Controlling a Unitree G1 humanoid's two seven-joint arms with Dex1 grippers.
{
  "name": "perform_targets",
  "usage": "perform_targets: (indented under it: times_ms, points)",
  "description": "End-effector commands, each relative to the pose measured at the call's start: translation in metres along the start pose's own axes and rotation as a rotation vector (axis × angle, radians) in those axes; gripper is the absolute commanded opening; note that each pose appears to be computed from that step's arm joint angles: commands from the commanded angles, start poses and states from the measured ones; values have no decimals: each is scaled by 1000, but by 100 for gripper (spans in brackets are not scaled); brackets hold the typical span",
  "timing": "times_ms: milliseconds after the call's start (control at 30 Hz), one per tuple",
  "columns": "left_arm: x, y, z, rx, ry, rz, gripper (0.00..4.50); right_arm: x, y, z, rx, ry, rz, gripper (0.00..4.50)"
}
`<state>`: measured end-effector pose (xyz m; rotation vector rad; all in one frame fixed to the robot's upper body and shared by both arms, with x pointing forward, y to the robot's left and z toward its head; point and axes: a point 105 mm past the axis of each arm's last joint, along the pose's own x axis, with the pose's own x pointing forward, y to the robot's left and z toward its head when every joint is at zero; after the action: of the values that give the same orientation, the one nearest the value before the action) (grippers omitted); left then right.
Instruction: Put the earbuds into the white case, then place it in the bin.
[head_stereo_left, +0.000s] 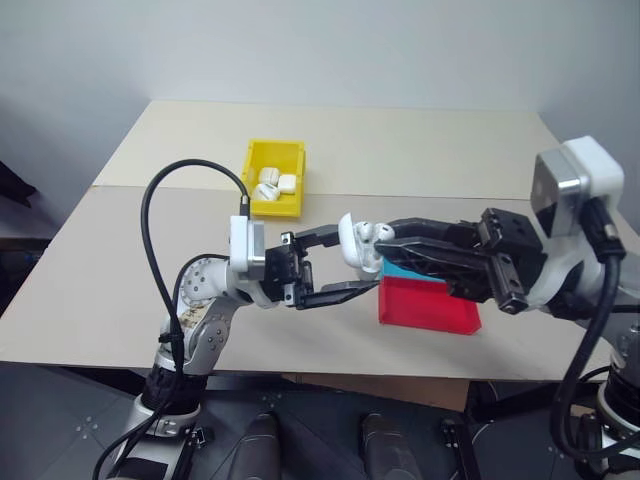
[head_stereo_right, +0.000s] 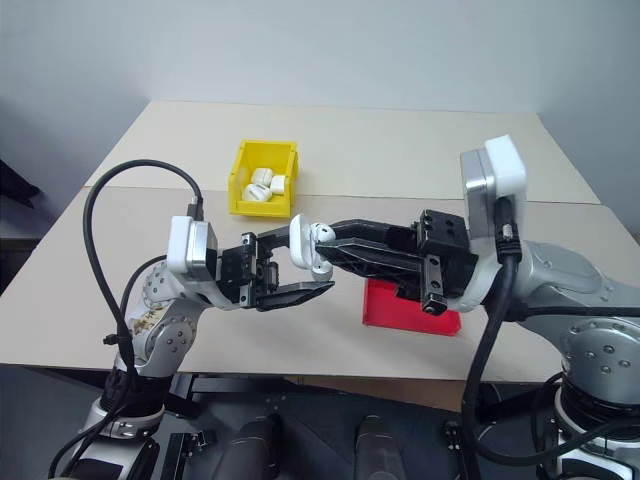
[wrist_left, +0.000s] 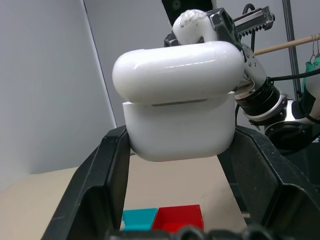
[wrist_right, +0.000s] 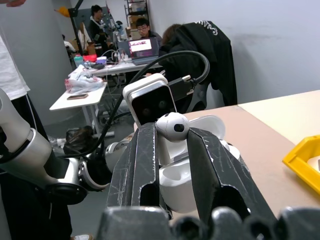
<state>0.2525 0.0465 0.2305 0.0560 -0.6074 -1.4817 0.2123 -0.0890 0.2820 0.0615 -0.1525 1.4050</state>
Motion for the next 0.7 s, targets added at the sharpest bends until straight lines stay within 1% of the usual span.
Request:
perform_targets:
  times_ms: [33,433,567,667,700]
  points:
    - [2,-1,8,39,-12,-2,274,-1,2,4,-37,-17,11,86]
    - [4,-1,9,45,-21,-1,274,1,-4,-5,-59,-6,-12,86]
    - [4,0,8,47,-21,2,274,2,0,-6,-61,-10,13,86]
    - [4,0,7,47,-17,4,274,2,5,-6,-96,-1,29,161]
    - [4,0,6,51,-18,5,274,2,5,-7,-113,6,25,161]
